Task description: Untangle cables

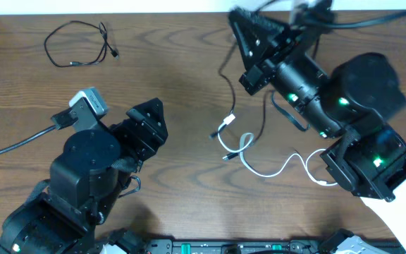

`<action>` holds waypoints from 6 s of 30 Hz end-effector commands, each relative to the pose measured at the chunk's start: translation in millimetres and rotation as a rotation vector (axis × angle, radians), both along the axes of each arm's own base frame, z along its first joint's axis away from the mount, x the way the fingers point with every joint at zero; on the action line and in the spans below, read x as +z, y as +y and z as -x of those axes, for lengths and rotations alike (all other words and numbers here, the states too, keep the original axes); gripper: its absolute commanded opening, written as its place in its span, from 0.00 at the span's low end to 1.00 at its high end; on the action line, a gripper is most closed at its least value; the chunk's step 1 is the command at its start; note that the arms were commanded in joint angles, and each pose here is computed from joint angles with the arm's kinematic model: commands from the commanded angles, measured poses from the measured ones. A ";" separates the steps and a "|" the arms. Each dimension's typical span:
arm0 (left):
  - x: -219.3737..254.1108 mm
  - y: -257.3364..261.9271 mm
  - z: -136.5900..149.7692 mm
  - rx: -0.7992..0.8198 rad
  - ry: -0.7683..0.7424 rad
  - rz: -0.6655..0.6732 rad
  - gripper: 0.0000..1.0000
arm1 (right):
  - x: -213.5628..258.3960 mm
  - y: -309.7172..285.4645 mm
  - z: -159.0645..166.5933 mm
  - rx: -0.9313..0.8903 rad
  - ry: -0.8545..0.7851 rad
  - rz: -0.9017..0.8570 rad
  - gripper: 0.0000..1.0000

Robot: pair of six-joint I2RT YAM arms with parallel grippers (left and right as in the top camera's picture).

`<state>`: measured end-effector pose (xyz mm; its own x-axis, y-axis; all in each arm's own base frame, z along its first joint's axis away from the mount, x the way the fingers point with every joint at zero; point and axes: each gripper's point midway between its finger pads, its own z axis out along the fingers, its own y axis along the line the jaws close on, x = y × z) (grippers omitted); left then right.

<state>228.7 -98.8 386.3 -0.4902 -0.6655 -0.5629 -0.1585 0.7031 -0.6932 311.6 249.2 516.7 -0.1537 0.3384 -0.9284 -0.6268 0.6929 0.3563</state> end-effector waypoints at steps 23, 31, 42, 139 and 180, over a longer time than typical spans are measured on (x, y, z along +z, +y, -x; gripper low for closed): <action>-6.6 -1.9 2.3 -0.030 0.025 -0.040 0.77 | -65.5 2.6 12.8 0.033 -0.129 0.575 0.01; 60.8 -9.5 -8.6 -0.048 -0.237 0.069 0.80 | -124.4 36.7 72.2 0.465 0.084 0.579 0.01; 56.0 -27.5 -3.7 -0.130 -0.190 0.136 0.95 | -128.8 59.8 79.9 0.610 0.067 0.540 0.01; 23.4 7.7 -63.5 0.191 -0.117 0.015 0.07 | -187.6 -12.7 33.2 0.214 0.521 0.565 0.99; -117.3 367.5 -211.7 0.473 0.027 -0.386 0.08 | -351.4 -205.6 -1.3 -0.587 1.103 0.507 0.99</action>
